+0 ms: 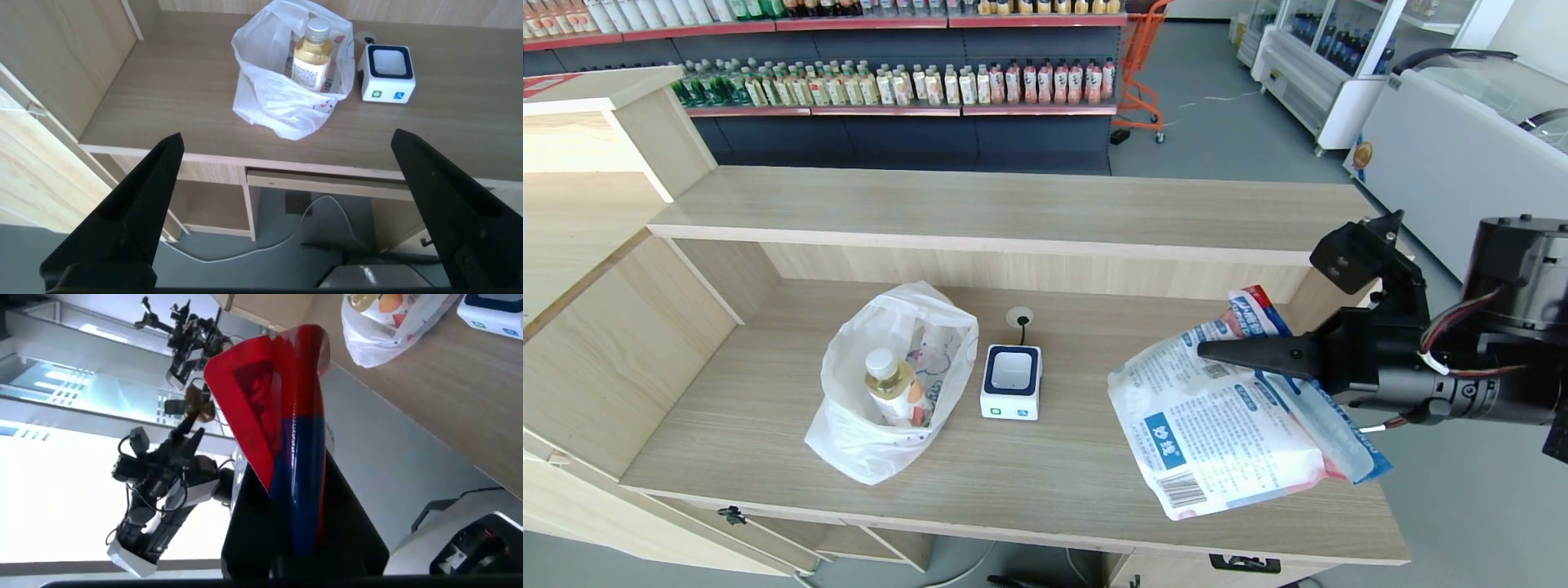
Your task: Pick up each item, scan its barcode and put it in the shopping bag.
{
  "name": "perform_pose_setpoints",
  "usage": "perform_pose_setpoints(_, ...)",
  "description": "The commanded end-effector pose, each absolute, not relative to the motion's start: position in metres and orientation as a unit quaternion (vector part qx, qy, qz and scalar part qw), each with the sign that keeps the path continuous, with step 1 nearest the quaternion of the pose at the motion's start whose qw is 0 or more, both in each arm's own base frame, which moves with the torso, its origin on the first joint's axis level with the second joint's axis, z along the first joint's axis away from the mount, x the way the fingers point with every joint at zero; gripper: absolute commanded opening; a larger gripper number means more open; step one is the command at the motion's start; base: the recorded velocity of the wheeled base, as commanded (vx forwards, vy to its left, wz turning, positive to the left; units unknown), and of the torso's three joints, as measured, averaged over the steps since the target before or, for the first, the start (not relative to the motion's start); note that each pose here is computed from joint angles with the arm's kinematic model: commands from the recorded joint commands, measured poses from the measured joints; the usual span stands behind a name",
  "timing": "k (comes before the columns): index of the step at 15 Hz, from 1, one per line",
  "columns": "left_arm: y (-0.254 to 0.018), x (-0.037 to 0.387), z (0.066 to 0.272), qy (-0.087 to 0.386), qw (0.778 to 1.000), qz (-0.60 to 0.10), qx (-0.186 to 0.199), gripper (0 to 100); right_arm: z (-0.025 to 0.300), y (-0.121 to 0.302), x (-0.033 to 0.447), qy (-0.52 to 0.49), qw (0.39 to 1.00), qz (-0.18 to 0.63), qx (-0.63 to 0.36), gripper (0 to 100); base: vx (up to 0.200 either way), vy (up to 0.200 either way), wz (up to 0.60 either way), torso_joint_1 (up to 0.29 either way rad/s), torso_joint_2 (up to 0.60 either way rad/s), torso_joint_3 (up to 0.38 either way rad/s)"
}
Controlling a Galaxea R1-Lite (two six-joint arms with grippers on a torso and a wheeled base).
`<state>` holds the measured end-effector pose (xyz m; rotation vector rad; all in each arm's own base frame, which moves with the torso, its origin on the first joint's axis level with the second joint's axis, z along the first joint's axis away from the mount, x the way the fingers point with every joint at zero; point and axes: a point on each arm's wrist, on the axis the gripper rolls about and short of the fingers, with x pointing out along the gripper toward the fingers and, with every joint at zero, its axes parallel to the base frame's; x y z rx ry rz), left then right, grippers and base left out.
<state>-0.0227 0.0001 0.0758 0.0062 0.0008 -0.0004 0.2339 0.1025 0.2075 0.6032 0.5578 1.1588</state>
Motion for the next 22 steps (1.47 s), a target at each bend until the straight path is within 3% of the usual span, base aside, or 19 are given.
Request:
perform_pose_setpoints(1, 0.0, -0.023, 0.076, 0.001, 1.0, 0.0, 0.003, 100, 0.209, 0.104, 0.231, 0.254, 0.757, 0.536, 0.275, 0, 0.0, 0.0, 0.0, 0.0, 0.0, 0.0)
perform_pose_setpoints(18, 0.0, -0.023, 0.076, 0.0, 1.0, 0.0, 0.003, 100, 0.197, 0.131, 0.213, 0.255, 0.773, 0.516, 0.266, 0, 0.0, 0.0, 0.0, 0.0, 0.0, 0.0)
perform_pose_setpoints(19, 0.0, -0.023, 0.076, 0.001, 1.0, 0.0, 0.003, 100, 0.198, 0.13, 0.215, 0.237, 0.789, 0.508, 0.252, 0, 0.0, 0.0, 0.0, 0.0, 0.0, 0.0)
perform_pose_setpoints(22, 0.0, -0.023, 0.076, 0.001, 1.0, 0.0, 0.003, 100, 0.188, 0.101, 0.223, 0.135, 0.861, 0.483, 0.089, 0, 0.0, 0.0, 0.0, 0.0, 0.0, 0.0)
